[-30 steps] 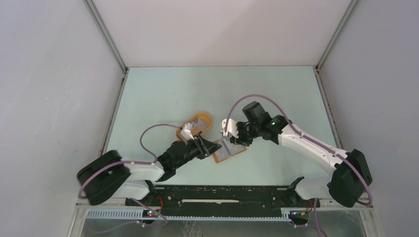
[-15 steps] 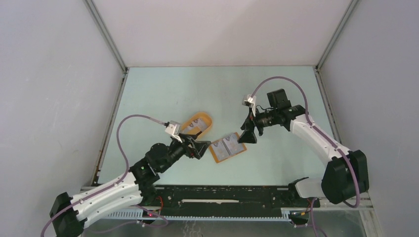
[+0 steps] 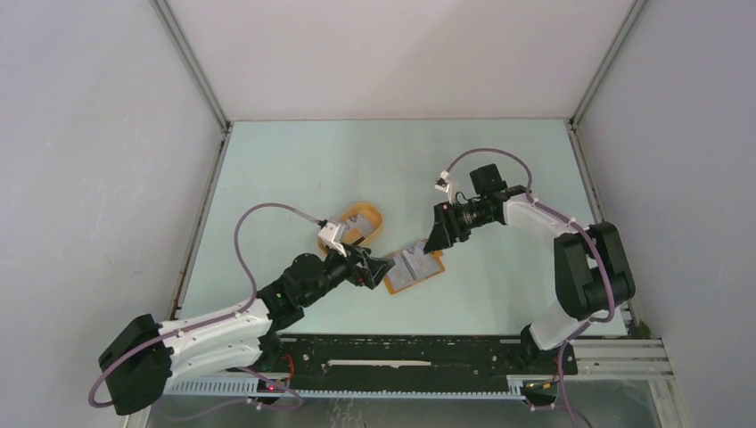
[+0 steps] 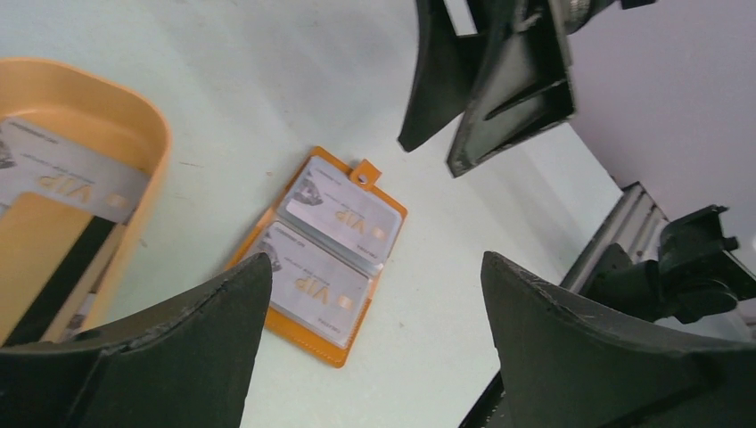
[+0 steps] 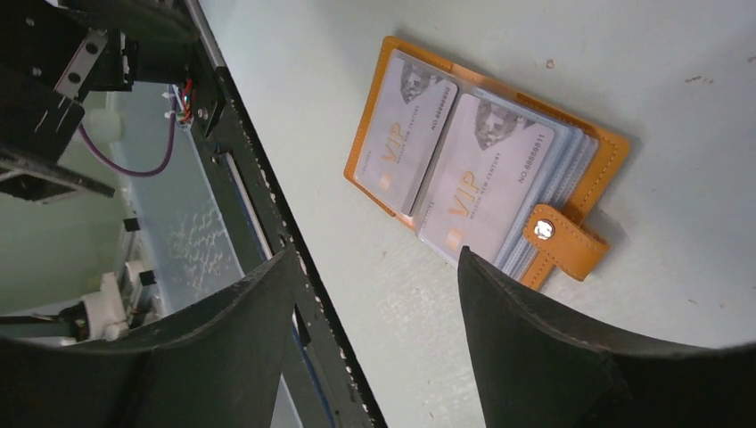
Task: Put the credit cards into the card holder
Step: Insert the credit card into the card holder.
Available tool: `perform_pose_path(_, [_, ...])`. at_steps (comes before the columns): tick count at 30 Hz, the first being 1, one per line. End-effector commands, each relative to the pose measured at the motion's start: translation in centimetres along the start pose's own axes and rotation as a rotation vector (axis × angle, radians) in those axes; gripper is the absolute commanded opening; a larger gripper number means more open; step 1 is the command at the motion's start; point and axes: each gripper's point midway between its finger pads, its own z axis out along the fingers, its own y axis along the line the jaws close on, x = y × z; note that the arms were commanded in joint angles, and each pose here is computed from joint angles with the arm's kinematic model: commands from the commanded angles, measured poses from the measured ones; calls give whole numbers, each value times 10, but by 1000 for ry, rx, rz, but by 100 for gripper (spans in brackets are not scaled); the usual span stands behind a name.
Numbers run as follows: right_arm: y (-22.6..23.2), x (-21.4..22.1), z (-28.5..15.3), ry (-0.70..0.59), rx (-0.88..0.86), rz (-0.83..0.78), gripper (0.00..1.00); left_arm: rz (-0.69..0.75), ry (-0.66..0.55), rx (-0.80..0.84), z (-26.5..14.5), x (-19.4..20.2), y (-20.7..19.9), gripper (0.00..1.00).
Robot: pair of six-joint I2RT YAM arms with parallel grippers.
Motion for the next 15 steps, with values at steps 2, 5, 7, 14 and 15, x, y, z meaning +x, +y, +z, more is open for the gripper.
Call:
perform_pose_path(2, [-8,-4,9,26,-22,101,70,-86,-40,94,2,3,-14,85])
perform_pose_path(5, [-17,3,15,62,-20,138,65,-115,-39,92,3,12,-9,79])
perform_pose_path(7, [-22,5,18,80,-15,150,63,-130,-31,90,6,18,-7,75])
perform_pose_path(14, [-33,11,24,122,3,175,60,-153,44,86,24,41,-5,52])
perform_pose_path(15, [-33,11,24,122,5,175,60,-158,54,79,27,44,-4,47])
